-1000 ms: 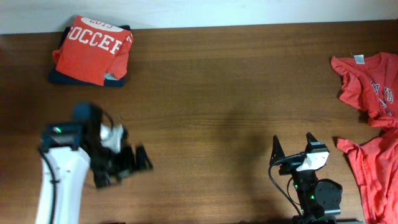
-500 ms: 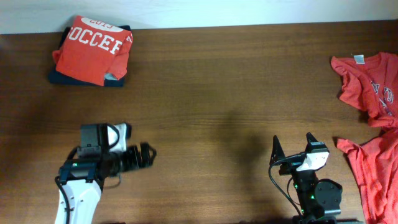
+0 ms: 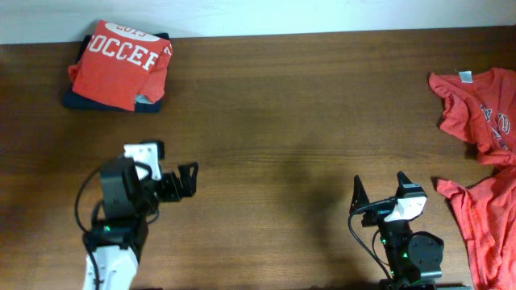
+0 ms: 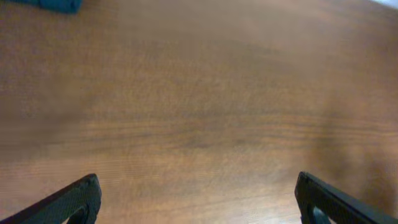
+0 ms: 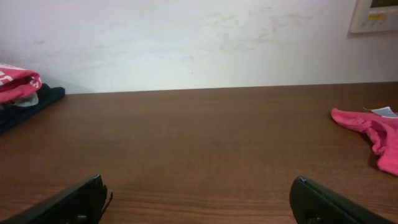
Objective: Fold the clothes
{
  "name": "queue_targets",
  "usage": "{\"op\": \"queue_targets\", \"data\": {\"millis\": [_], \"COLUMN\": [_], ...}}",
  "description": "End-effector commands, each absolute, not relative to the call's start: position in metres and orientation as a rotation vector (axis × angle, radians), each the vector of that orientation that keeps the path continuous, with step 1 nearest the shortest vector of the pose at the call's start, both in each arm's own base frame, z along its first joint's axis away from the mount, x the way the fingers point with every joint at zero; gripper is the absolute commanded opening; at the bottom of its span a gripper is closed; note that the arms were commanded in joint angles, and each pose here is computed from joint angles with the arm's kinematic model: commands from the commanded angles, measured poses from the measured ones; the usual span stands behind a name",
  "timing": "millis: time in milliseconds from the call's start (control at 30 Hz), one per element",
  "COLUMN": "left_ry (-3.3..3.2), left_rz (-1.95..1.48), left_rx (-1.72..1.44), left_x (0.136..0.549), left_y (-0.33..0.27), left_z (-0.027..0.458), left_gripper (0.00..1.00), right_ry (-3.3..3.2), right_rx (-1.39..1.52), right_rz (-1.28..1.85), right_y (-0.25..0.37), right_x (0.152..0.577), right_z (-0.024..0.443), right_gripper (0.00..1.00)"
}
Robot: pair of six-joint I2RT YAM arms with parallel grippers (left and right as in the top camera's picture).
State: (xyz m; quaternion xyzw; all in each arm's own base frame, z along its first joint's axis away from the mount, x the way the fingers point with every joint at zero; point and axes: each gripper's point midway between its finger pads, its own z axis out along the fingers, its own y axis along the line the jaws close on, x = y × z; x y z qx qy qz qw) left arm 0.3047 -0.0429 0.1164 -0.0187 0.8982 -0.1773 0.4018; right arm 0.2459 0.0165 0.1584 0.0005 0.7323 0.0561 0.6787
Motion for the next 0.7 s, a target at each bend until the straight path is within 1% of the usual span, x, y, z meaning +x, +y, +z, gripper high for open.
{"op": "queue_targets", "data": {"millis": [0,367,667], "left_ry": [2.203,1.965,1.883], "left_rz": [-0.408,-0.316,-0.063], "left_rx": [-0.029,-0.014,-0.179], "left_x": [0.294,0.269,0.271], "left_y": [-0.04,-0.031,0.013], "left_z": [0.097,0.081,0.099], "left_gripper": [0.99,0.99,0.99], "right_ry": [1.648,1.648,1.648], "right_rx": [0.024,0.024,0.024], "right_rz": [0.121,0.121,0.121], "right_y": [0.013,0.013,0.013], "right_x": [0.246,0.246,0.246], "right_z": [0.156,0.156,0.156], "right_gripper": [0.99,0.98,0.99]}}
